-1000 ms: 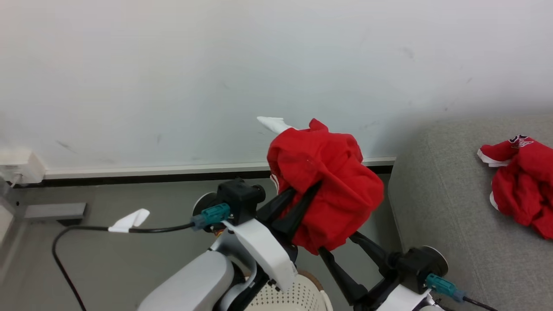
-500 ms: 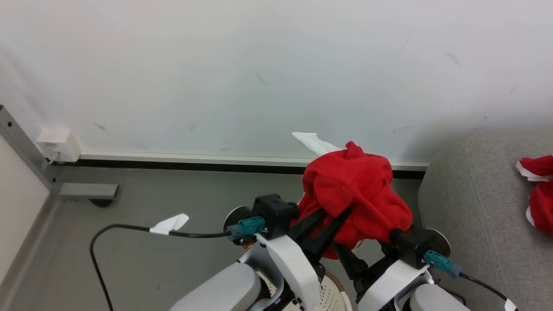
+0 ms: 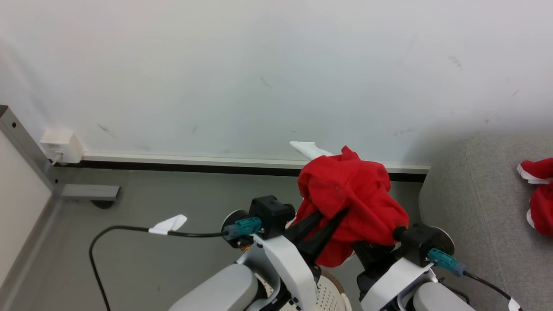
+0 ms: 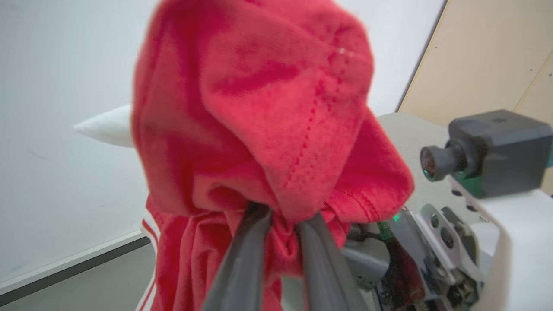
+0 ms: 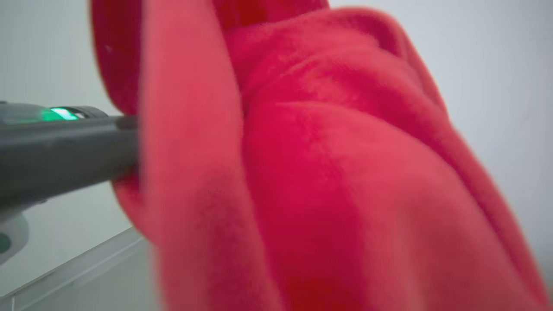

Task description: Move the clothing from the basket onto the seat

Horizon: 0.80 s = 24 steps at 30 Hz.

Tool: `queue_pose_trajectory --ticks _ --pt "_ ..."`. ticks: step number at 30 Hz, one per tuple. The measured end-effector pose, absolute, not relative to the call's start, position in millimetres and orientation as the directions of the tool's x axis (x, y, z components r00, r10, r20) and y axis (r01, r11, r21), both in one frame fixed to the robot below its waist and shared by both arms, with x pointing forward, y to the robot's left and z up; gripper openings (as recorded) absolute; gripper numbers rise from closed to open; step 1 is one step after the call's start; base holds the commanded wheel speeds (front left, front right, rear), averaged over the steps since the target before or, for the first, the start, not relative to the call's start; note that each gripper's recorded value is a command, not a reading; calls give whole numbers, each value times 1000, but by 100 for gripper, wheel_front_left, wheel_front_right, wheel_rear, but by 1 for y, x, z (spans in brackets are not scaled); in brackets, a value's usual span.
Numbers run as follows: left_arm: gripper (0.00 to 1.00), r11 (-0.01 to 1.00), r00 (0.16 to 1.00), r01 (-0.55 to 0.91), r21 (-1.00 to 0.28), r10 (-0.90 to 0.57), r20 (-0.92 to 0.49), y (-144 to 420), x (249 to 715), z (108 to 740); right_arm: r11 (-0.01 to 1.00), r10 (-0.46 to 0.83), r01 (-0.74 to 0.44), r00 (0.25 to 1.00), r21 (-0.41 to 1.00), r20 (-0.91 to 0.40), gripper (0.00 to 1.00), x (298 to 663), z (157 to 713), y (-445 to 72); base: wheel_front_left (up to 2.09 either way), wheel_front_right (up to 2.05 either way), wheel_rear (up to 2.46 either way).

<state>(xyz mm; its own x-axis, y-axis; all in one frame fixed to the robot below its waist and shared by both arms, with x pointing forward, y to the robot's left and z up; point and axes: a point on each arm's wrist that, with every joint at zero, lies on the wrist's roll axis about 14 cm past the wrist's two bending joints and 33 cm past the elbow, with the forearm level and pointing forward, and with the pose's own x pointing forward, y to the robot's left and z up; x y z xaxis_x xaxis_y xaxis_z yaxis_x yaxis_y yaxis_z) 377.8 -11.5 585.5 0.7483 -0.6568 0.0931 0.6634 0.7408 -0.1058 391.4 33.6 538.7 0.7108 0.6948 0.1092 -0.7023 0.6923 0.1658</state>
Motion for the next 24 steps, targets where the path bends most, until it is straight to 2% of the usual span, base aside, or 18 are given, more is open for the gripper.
queue_pose_trajectory --ticks 12,14,15,24 --pt "0 741 749 662 -114 -658 77 -15 384 578 730 651 -661 750 174 120 0 393 540 10 0 0 0" --pt "71 737 745 667 -114 -663 76 -18 383 577 740 638 -650 760 173 126 0 394 541 4 0 0 0" --pt "100 735 743 669 -113 -664 78 -19 383 577 747 629 -642 767 171 126 0 395 541 -1 0 0 0" --pt "100 705 711 703 -90 -695 109 -32 378 584 813 551 -570 819 121 159 0 402 554 -42 0 0 0"
